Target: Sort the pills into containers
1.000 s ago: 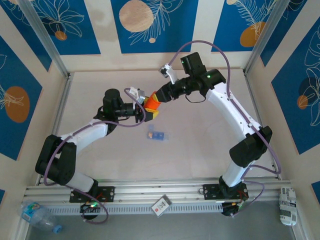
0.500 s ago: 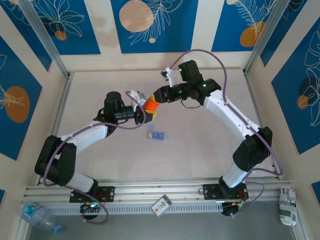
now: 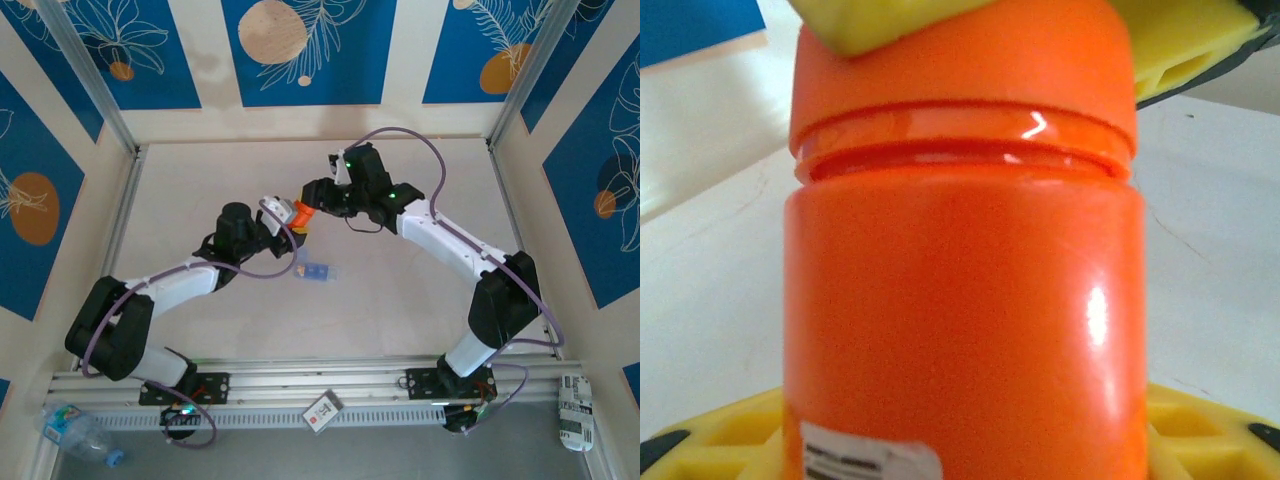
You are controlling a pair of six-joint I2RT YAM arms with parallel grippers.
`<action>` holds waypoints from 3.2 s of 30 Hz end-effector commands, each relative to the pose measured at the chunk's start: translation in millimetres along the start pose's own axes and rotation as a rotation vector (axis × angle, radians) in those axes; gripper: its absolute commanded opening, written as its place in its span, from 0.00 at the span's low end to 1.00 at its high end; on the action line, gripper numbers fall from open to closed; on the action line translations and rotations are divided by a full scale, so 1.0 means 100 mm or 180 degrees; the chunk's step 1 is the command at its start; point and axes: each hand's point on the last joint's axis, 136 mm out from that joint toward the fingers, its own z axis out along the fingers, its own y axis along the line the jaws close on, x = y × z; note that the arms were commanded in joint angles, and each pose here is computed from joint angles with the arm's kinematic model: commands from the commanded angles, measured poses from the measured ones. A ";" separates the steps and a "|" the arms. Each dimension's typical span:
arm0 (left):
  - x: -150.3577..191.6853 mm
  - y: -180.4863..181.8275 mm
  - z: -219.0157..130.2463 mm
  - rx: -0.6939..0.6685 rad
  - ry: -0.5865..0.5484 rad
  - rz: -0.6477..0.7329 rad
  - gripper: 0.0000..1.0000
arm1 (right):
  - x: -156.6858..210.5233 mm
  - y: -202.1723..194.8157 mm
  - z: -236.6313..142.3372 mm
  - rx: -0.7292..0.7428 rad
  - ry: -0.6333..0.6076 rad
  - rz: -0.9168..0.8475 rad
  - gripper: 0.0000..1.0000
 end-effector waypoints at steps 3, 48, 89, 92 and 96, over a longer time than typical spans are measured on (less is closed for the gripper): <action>-0.80 -0.08 -0.03 0.0161 -0.0835 0.0354 0.00 | -0.07 0.19 -0.26 -0.0260 0.0200 0.0169 0.66; -0.94 -0.24 -0.13 0.0899 -0.0782 0.0056 0.00 | 0.14 0.14 -0.29 -0.0218 0.0546 -0.1036 0.25; -0.89 -0.27 -0.18 0.1163 -0.0776 -0.0085 0.00 | -0.13 0.52 -0.81 -0.0707 0.0524 -0.1924 0.81; -0.88 -0.29 -0.19 0.1178 -0.0759 -0.0081 0.00 | -0.08 0.51 -0.76 -0.0695 0.0604 -0.1923 0.79; -0.89 -0.29 -0.20 0.1175 -0.0762 -0.0064 0.00 | 0.00 0.50 -0.72 -0.0698 0.0682 -0.1924 0.76</action>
